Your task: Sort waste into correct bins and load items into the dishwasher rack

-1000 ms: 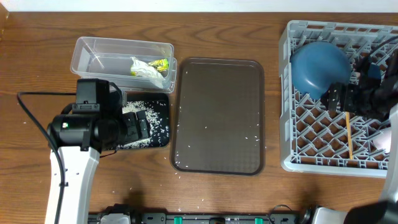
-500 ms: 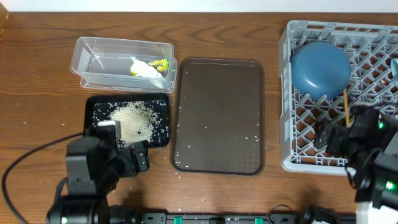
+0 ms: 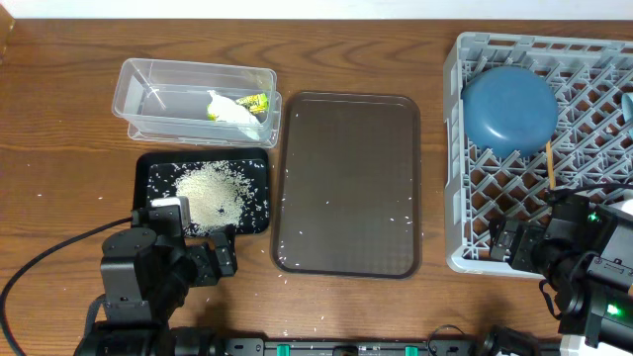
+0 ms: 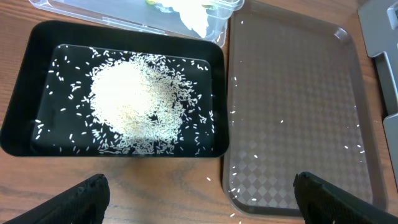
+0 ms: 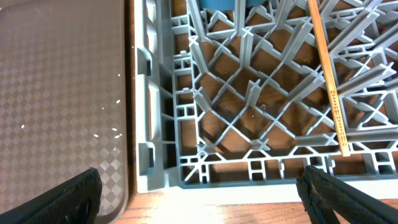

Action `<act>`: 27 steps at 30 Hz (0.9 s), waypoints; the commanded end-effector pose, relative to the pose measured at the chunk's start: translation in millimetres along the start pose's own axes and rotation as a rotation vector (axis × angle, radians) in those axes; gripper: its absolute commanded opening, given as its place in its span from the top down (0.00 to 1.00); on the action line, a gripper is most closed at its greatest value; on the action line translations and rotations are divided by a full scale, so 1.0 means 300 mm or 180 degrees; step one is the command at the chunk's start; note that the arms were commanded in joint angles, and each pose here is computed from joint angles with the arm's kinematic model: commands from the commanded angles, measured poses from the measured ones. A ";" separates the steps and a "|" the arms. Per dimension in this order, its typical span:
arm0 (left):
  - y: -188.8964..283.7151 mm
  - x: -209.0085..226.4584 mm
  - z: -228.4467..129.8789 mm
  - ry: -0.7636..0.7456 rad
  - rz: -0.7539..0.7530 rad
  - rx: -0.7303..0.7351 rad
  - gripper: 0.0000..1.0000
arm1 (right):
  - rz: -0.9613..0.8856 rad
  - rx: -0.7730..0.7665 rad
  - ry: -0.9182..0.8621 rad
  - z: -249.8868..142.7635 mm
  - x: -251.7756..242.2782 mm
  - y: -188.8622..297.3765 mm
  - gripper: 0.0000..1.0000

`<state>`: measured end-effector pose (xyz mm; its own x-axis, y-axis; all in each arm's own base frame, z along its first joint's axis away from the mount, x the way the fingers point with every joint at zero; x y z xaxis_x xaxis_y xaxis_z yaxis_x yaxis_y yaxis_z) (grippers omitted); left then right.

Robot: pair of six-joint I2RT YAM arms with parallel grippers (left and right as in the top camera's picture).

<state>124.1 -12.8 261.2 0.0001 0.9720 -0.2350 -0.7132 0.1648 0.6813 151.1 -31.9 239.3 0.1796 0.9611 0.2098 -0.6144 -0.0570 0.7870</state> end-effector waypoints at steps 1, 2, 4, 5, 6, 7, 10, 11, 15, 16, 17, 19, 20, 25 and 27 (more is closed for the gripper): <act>-0.002 0.005 -0.003 0.0022 0.0035 -0.0003 0.03 | 0.0012 0.0009 -0.0038 -0.005 0.001 -0.002 0.01; -0.002 0.005 -0.003 0.0022 0.0036 -0.0003 0.03 | 0.0007 0.0011 -0.0037 -0.006 0.001 -0.002 0.01; -0.002 0.005 -0.003 0.0022 0.0035 -0.0003 0.03 | 0.0002 0.0015 -0.0038 -0.005 0.000 -0.003 0.01; -0.002 0.005 -0.003 0.0022 0.0035 -0.0003 0.03 | 0.0004 0.0014 -0.0038 -0.005 0.000 -0.003 0.01; -0.002 0.005 -0.003 0.0022 0.0035 -0.0003 0.03 | 0.0004 0.0022 -0.0041 -0.006 0.000 -0.004 0.01; -0.002 0.005 -0.003 0.0022 0.0036 -0.0003 0.03 | 0.0004 0.0022 -0.0041 -0.005 0.000 -0.005 0.01; -0.002 0.005 -0.003 0.0022 0.0036 -0.0003 0.02 | 0.0004 0.0024 -0.0041 -0.005 0.000 -0.005 0.01; -0.002 0.005 -0.003 0.0022 0.0035 -0.0003 0.03 | 0.0004 0.0007 -0.0035 -0.007 0.001 -0.002 0.01; -0.002 0.005 -0.003 0.0022 0.0035 -0.0003 0.03 | 0.0035 -0.0083 0.0035 -0.011 0.014 0.016 0.01; -0.002 0.005 -0.003 0.0022 0.0036 -0.0003 0.02 | 0.0059 -0.0116 0.0076 -0.014 0.022 0.022 0.01; -0.002 0.005 -0.003 0.0022 0.0036 -0.0003 0.03 | 0.0092 -0.0157 0.0131 -0.017 0.033 0.031 0.01; -0.002 0.005 -0.003 0.0022 0.0036 -0.0003 0.03 | 0.0174 -0.0236 0.0258 -0.025 0.056 0.048 0.01; -0.002 0.005 -0.003 0.0022 0.0036 -0.0003 0.02 | 0.0225 -0.0280 0.0331 -0.030 0.069 0.058 0.01; -0.002 0.005 -0.003 0.0022 0.0035 -0.0003 0.03 | 0.0412 -0.0461 0.0581 -0.052 0.111 0.099 0.01; -0.002 0.005 -0.003 0.0022 0.0036 -0.0003 0.03 | 0.0468 -0.0543 0.0655 -0.061 0.122 0.116 0.01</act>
<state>124.2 -12.8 261.3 0.0003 0.9720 -0.2350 -0.7137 0.1648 0.6807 127.4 1.1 262.6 -0.0364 0.9840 0.1745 -0.7339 -0.1449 0.6636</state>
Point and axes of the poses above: each gripper's point midway between its finger pads, its own y axis back along the fingers, its own x axis along the line the jaws close on, z = x × y, the point moved 9 cm from there along y, back along the fingers, and after that the axes turned 2 degrees about -y, right-handed, at the moved point
